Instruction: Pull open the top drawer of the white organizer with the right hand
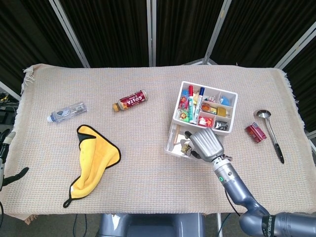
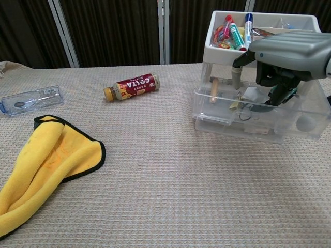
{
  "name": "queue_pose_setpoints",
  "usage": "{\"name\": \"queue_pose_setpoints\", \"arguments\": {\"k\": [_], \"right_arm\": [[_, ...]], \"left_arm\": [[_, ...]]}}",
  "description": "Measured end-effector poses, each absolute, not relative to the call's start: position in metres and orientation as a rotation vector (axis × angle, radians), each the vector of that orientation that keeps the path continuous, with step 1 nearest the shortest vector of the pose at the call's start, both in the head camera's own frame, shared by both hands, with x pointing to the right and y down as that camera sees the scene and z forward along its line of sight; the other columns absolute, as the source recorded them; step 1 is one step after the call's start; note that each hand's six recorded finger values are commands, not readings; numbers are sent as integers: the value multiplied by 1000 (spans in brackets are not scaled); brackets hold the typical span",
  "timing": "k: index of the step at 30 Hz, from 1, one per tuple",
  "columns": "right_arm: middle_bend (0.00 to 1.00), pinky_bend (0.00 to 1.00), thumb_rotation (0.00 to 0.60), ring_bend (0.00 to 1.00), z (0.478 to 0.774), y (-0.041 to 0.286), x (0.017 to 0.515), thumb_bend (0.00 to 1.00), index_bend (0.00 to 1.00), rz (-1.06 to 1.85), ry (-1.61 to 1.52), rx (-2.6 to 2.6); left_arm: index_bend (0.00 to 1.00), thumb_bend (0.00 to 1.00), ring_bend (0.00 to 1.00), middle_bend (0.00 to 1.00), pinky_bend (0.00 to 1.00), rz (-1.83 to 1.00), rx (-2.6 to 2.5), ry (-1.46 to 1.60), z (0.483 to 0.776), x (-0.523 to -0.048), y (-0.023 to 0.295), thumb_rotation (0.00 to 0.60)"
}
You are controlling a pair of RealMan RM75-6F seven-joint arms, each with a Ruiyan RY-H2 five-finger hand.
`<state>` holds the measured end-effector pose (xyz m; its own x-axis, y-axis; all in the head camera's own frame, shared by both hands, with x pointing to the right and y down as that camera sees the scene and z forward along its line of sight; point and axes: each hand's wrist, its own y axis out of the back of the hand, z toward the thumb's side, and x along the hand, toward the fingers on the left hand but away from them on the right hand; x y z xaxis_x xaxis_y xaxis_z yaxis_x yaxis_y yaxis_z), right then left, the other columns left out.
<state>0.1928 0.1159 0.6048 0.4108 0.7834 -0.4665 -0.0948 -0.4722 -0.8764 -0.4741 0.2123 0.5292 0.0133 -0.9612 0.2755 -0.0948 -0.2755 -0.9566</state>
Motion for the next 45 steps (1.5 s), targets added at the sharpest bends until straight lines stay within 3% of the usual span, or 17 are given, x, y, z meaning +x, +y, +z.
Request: {"name": "queue_pose_setpoints", "arguments": {"k": [10, 28, 45], "right_arm": [[1000, 683, 600, 1000, 606, 116, 192, 284, 520, 1196, -605, -1739], [1000, 683, 600, 1000, 609, 118, 198, 408, 564, 1227, -581, -1696], [1000, 683, 600, 1000, 599, 124, 196, 416, 595, 1195, -577, -1684]], "left_arm": [[0, 82, 0, 0, 0, -1363, -1494, 1135, 529, -474, 212, 600], [0, 83, 0, 0, 0, -1358, -1500, 1131, 529, -472, 213, 600], [0, 83, 0, 0, 0, -1355, -1505, 1128, 529, -471, 213, 600]]}}
